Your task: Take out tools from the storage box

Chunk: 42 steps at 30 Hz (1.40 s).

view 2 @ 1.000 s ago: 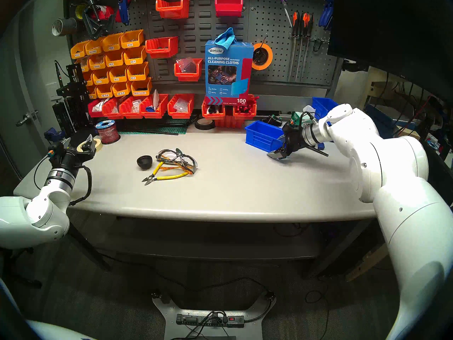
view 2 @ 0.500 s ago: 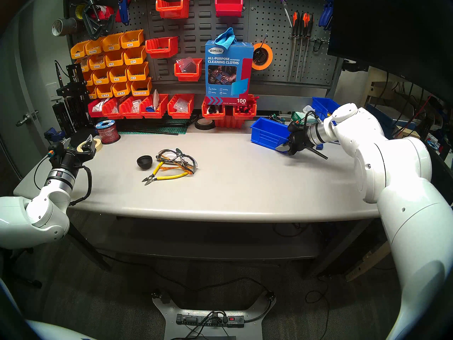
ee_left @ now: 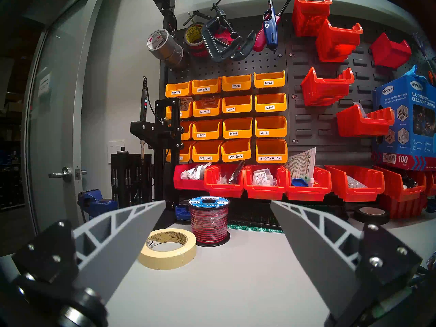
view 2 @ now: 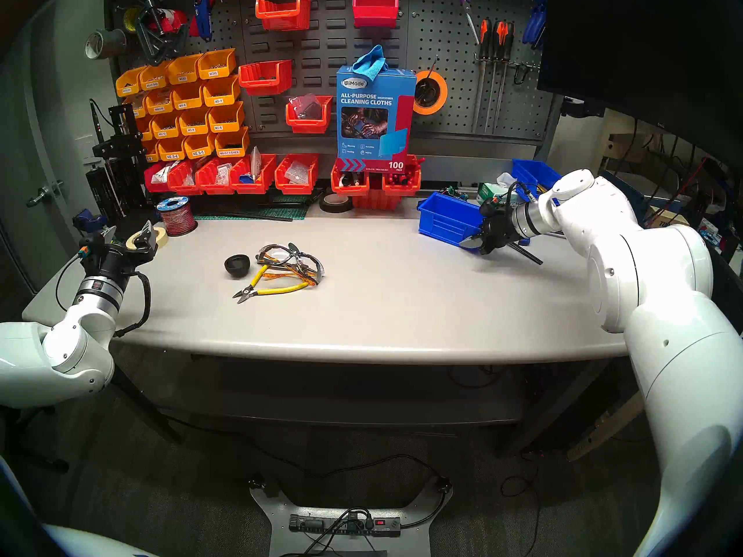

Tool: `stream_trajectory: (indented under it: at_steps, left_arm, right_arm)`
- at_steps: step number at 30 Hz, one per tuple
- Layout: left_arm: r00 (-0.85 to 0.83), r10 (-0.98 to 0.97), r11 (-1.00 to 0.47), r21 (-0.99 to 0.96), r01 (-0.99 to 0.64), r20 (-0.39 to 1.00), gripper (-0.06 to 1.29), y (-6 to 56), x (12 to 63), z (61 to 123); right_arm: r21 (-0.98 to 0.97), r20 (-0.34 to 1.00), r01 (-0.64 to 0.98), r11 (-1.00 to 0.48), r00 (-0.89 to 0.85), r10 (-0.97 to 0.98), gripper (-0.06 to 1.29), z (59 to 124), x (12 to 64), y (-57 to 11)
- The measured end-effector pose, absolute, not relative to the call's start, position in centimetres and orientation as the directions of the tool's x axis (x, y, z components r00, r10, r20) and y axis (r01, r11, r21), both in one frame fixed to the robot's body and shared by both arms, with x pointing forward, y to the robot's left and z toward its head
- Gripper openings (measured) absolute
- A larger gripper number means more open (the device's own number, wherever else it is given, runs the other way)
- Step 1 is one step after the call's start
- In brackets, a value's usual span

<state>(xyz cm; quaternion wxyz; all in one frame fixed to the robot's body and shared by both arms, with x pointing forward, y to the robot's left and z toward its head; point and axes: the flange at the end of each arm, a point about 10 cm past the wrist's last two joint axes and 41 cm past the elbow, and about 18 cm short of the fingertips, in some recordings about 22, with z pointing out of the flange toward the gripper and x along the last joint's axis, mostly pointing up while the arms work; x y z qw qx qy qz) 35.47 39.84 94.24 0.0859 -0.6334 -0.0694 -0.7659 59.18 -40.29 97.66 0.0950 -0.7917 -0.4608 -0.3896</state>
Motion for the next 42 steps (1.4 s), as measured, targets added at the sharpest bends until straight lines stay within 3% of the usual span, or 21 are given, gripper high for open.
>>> stream_trajectory:
  at_steps: [32, 33, 34, 37, 42]
  left_arm:
    - [-0.181, -0.042, -0.975, -0.002, 0.22, 0.983, 1.21, 39.8, 35.4, 94.2]
    - [-0.181, -0.042, -0.975, -0.002, 0.22, 0.983, 1.21, 39.8, 35.4, 94.2]
    - [-0.181, -0.042, -0.975, -0.002, 0.22, 0.983, 1.21, 39.8, 35.4, 94.2]
    - [-0.181, -0.042, -0.975, -0.002, 0.22, 0.983, 1.21, 39.8, 35.4, 94.2]
    - [-0.18, -0.042, -0.975, -0.002, 0.22, 0.983, 1.21, 39.8, 35.4, 94.2]
  right_arm:
    - [0.145, 0.695, 0.8, -0.583, 0.337, 0.636, 0.07, 97.5, 57.2, -43.6]
    - [0.142, 0.695, 0.802, -0.58, 0.337, 0.635, 0.32, 97.5, 57.2, -43.6]
    - [0.138, 0.696, 0.805, -0.577, 0.336, 0.635, 0.95, 97.5, 57.2, -43.5]
    - [0.129, 0.697, 0.813, -0.568, 0.333, 0.636, 1.11, 97.5, 57.2, -43.1]
    - [0.125, 0.699, 0.834, -0.538, 0.311, 0.644, 1.14, 97.7, 57.6, -42.0]
